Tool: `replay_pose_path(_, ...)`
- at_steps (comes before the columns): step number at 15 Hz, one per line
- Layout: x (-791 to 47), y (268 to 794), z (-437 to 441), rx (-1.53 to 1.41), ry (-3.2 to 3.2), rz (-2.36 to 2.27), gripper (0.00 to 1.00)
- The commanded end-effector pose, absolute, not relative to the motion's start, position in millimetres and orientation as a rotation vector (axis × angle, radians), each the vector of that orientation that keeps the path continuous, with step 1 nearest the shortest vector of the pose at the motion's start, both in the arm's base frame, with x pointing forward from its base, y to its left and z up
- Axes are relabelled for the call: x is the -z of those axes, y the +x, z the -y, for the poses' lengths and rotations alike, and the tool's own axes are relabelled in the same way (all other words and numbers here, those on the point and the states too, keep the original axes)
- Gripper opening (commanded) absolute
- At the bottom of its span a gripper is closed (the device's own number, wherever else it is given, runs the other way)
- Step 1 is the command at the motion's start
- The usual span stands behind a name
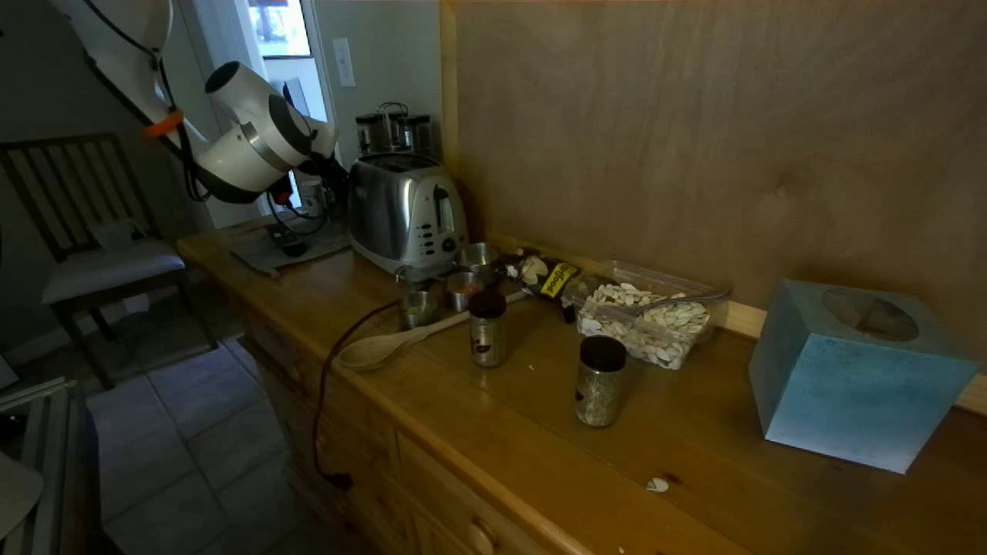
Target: Pick up the laying spice bottle on the bottom rack of the circular spice rack and put it on the counter
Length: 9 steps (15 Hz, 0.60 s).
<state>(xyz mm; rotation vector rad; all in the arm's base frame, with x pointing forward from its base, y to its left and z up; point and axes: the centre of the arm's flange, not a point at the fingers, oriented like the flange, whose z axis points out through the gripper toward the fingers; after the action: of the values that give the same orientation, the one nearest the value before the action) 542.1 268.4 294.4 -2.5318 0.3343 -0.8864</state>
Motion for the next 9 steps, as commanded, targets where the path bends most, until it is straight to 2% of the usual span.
replay_pose_path(1,-270.3,531.5,-279.6,0.896,-2.487,-0.383,1.00)
replay_pose_path(9,-268.2,535.1,-284.0,0.981,-2.382,-0.446,1.00)
